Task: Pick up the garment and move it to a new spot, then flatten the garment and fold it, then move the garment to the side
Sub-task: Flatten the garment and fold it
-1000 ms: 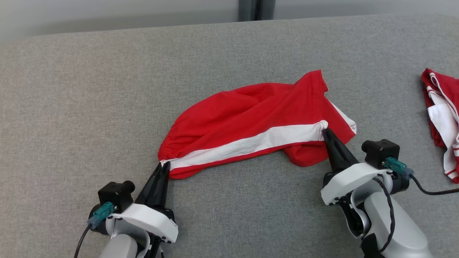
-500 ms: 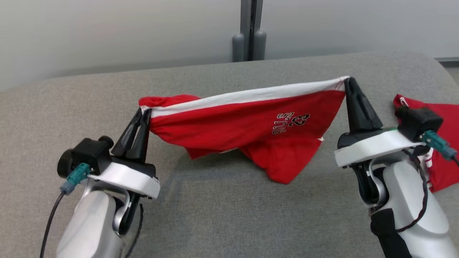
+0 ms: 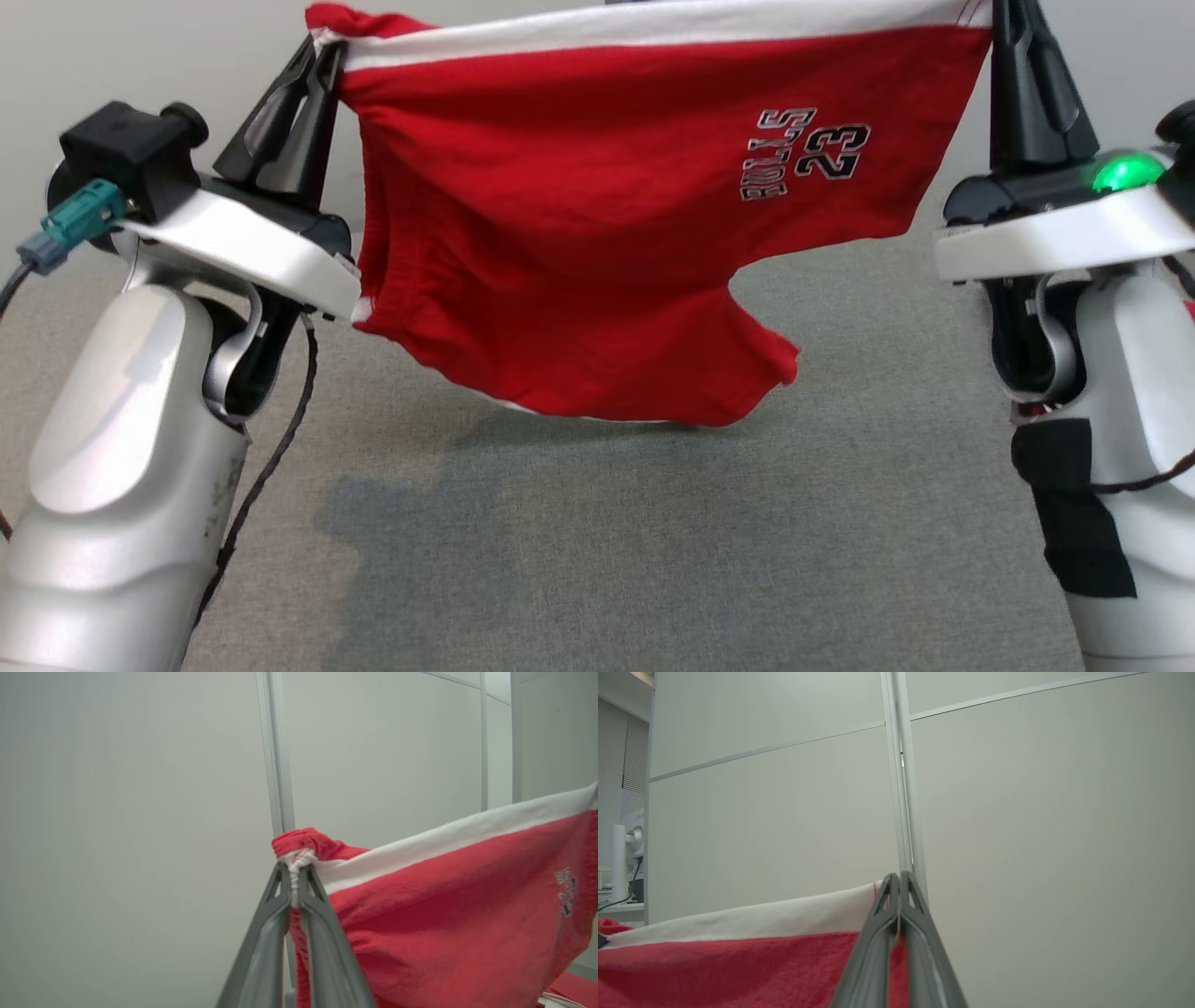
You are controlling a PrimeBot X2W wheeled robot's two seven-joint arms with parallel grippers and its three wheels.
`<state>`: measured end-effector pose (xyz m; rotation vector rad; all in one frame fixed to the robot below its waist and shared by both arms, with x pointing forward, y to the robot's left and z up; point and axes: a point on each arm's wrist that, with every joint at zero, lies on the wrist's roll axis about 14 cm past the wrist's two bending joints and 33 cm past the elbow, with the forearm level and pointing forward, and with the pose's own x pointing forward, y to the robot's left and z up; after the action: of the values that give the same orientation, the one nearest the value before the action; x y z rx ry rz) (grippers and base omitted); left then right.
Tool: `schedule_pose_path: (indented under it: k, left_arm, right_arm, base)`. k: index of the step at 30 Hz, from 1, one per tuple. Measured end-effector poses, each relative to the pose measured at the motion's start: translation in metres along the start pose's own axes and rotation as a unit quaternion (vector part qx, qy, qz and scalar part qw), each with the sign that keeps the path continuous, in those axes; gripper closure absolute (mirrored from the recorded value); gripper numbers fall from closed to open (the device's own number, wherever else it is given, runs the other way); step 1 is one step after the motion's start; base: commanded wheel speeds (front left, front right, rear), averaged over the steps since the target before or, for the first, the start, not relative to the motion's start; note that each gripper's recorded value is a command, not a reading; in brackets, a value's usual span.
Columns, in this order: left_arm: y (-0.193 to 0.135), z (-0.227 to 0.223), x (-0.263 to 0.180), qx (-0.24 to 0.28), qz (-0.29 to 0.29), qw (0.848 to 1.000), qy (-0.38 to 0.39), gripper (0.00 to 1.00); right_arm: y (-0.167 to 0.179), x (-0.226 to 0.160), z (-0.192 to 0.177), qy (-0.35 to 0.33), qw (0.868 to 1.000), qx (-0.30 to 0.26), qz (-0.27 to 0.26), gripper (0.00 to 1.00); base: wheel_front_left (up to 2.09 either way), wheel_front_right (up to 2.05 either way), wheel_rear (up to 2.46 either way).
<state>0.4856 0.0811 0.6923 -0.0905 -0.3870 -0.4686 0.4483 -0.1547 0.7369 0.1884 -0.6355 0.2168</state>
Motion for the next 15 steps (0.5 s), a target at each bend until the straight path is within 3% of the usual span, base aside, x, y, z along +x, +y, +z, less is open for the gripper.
schedule_pose_path:
  k: [7,15]
  left_arm:
    - [0.017,-0.023,0.036,0.026,-0.005,0.999,0.027,1.00]
    - [0.050,-0.040,0.100,0.069,0.005,0.998,0.005,1.00]
  right_arm:
    - [-0.014,0.034,-0.038,0.031,0.999,-0.028,0.007,1.00]
    - [-0.040,0.104,-0.059,0.015,0.996,-0.086,0.010,1.00]
  base:
    - [0.00,0.00,0.00]
    - [0.00,0.00,0.00]
